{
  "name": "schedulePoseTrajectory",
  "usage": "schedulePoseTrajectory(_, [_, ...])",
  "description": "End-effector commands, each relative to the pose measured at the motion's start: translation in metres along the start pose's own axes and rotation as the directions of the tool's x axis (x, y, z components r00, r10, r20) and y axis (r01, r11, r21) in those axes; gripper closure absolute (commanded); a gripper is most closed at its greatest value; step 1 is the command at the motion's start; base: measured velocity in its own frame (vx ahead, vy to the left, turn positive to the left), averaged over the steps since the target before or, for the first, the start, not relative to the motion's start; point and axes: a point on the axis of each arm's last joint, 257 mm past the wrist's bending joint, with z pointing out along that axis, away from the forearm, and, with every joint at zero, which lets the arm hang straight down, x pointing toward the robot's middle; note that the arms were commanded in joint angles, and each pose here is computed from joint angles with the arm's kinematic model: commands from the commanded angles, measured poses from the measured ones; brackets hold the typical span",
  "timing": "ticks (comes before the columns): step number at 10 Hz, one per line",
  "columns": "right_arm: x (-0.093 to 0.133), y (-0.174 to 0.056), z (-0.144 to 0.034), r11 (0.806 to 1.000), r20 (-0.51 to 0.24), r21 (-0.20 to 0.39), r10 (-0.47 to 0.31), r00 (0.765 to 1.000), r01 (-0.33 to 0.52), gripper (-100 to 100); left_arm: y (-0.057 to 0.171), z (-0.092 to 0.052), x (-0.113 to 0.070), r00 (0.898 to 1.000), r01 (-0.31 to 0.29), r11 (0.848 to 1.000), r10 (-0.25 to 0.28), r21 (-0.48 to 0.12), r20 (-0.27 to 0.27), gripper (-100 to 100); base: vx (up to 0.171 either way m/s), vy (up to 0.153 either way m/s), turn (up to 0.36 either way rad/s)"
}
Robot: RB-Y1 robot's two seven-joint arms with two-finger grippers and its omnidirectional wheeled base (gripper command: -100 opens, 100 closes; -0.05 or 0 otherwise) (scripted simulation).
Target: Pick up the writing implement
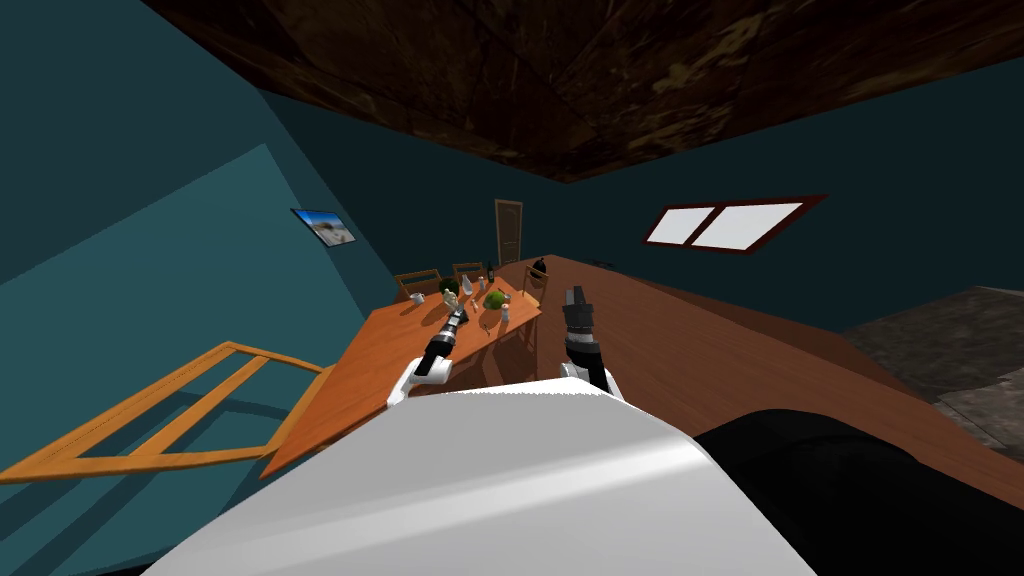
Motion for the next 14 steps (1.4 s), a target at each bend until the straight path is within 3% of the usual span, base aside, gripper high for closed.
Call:
schedulePoseTrajectory(1, [0.0,0.0,0.0,1.0,0.0,0.0,0.0,1.0,0.0,0,0.007,0.005,0.006,1.0,-0.01,1.0,0.01,-0.028,-0.016,-100,0.03,-0.025,-0.004])
schedulePoseTrajectory(2, [0.0,0.0,0.0,1.0,0.0,0.0,0.0,1.0,0.0,0,0.023,0.011,0.019,0.999,-0.028,0.997,0.025,-0.075,-0.045,-100,0.033,-0.029,-0.008])
schedulePoseTrajectory(5, [0.0,0.0,0.0,1.0,0.0,0.0,0.0,1.0,0.0,0,0.041,0.017,0.031,0.996,-0.049,0.991,0.039,-0.125,-0.078,-100,0.033,-0.026,-0.004])
schedulePoseTrajectory(7, [0.0,0.0,0.0,1.0,0.0,0.0,0.0,1.0,0.0,0,0.061,0.028,0.051,0.989,-0.094,0.978,0.07,-0.187,-0.134,-100,0.048,-0.037,-0.009])
schedulePoseTrajectory(10, [0.0,0.0,0.0,1.0,0.0,0.0,0.0,1.0,0.0,0,0.092,0.027,0.07,0.979,-0.128,0.957,0.079,-0.262,-0.189,-100,0.036,-0.032,-0.004])
schedulePoseTrajectory(11, [0.0,0.0,0.0,1.0,0.0,0.0,0.0,1.0,0.0,0,0.097,0.032,0.077,0.972,-0.155,0.947,0.094,-0.283,-0.216,-100,0.041,-0.025,-0.004])
schedulePoseTrajectory(14, [0.0,0.0,0.0,1.0,0.0,0.0,0.0,1.0,0.0,0,0.125,0.028,0.093,0.958,-0.193,0.92,0.1,-0.342,-0.27,-100,0.031,-0.022,-0.005])
